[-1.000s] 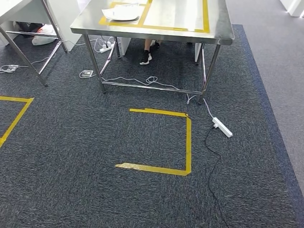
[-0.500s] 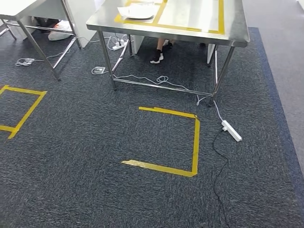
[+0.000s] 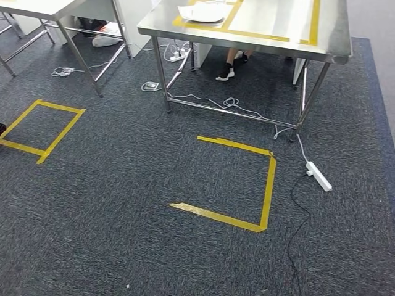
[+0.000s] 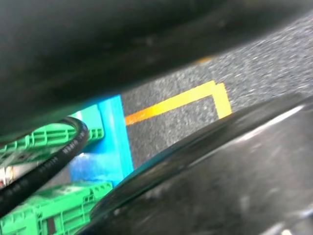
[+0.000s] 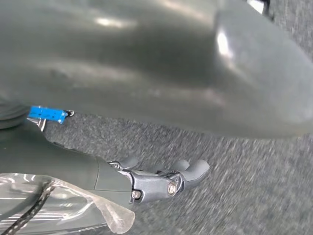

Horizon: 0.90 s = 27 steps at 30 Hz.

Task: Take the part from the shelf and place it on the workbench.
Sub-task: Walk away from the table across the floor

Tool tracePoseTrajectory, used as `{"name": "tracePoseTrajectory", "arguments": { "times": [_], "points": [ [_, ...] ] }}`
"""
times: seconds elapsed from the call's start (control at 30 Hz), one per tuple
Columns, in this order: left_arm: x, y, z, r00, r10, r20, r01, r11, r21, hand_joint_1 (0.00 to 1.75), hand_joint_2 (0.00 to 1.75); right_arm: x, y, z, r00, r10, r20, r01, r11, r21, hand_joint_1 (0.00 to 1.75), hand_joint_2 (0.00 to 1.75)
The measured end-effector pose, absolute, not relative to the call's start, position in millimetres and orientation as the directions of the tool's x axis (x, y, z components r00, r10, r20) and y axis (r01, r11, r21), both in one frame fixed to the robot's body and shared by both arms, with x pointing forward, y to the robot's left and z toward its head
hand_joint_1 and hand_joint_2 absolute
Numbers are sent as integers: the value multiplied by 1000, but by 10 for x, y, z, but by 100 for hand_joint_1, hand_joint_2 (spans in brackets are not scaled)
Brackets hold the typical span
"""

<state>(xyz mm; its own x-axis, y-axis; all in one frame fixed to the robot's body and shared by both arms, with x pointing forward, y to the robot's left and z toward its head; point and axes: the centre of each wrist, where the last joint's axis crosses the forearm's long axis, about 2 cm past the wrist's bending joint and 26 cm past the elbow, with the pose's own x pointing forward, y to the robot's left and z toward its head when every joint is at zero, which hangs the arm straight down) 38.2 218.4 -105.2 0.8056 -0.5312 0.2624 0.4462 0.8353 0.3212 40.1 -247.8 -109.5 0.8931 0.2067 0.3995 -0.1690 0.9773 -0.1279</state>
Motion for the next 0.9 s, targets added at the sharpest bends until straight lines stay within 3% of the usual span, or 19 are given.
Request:
{"name": "tracePoseTrajectory", "arguments": {
  "times": [0.9],
  "points": [
    [399, 2181, -1049, 799, -543, 256, 460, 828, 321, 0, 0, 401, -2484, -1094, 893, 213, 397, -165, 974, -153, 0, 0]
  ]
}}
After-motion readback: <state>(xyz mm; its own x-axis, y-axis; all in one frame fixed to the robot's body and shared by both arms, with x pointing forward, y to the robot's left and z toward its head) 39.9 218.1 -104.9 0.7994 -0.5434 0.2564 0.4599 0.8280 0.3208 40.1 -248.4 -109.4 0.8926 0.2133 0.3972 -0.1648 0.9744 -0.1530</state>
